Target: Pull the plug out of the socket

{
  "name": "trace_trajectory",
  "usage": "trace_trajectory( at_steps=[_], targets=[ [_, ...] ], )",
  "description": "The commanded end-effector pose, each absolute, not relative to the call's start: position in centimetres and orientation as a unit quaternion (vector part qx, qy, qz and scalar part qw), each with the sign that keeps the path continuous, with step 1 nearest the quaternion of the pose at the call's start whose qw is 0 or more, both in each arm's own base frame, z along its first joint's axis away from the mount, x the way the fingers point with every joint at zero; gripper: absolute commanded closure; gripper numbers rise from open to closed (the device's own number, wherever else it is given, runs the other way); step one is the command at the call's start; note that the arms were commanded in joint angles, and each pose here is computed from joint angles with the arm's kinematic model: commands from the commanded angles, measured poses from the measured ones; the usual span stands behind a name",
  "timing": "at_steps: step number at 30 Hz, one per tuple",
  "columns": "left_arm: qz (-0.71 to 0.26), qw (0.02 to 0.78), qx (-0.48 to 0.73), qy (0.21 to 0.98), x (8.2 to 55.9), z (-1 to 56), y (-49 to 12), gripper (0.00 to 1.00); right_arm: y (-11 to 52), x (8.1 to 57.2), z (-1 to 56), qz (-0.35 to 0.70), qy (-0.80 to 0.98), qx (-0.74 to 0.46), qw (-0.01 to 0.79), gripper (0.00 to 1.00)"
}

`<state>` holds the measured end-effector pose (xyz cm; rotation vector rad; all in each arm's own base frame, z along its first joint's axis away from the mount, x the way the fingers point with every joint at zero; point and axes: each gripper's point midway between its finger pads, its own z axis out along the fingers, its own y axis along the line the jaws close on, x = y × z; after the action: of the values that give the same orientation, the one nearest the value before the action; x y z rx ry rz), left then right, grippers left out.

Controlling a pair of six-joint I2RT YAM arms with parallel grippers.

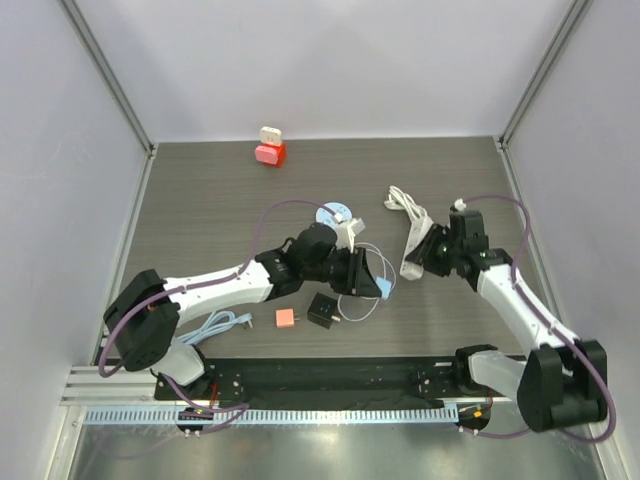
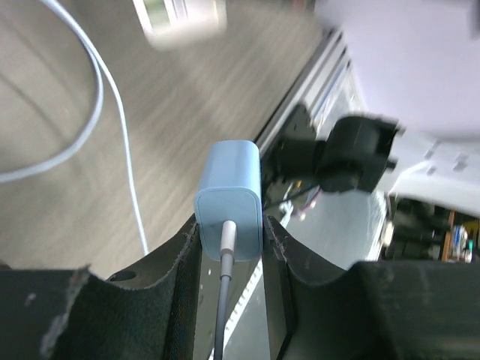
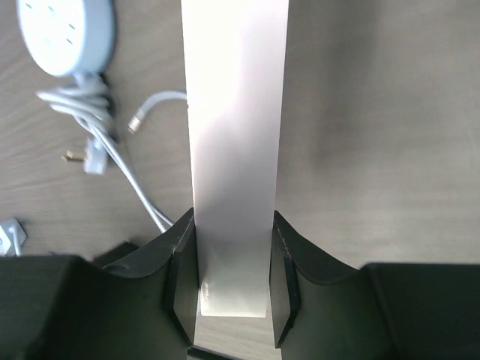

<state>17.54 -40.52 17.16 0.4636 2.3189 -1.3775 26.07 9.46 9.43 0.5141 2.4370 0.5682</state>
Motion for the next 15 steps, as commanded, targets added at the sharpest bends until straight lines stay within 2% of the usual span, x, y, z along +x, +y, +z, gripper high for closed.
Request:
trace_trajectory(
  at_steps=[1, 4, 5, 10, 13, 14, 15],
  targets=[
    [-0.479, 0.153, 0.205, 0.84, 14.1, 14.4, -40.5, 0.98, 10.8, 31.8, 14.6, 0.248, 0.889, 0.121, 0.366, 0.99],
    [-0.46, 0.143, 0.202, 0.853, 13.8, 12.5, -40.6, 0.91, 12.1, 35.0, 15.6, 0.268, 0.886, 0.108, 0.363, 0.99],
    [-0.454, 0.144, 0.202, 0.856, 14.0, 12.1, -40.5, 0.83, 12.8, 35.9, 16.4, 0.288, 0.881, 0.099, 0.363, 0.99],
    [-0.373, 0.149, 0.226, 0.888, 15.1, 8.6, -39.1, 0.68, 14.8, 38.8, 14.2, 0.323, 0.88, 0.11, 0.331, 0.99],
    [-0.357, 0.156, 0.225, 0.893, 15.8, 8.5, -39.3, 0.55, 15.9, 39.6, 12.7, 0.317, 0.888, 0.101, 0.318, 0.99],
    [-0.355, 0.16, 0.222, 0.894, 16.0, 8.7, -39.2, 0.45, 16.4, 39.7, 12.5, 0.316, 0.89, 0.095, 0.316, 0.99],
    [-0.355, 0.163, 0.223, 0.893, 16.0, 8.8, -39.2, 0.42, 16.5, 39.8, 12.2, 0.313, 0.891, 0.095, 0.315, 0.99]
  ],
)
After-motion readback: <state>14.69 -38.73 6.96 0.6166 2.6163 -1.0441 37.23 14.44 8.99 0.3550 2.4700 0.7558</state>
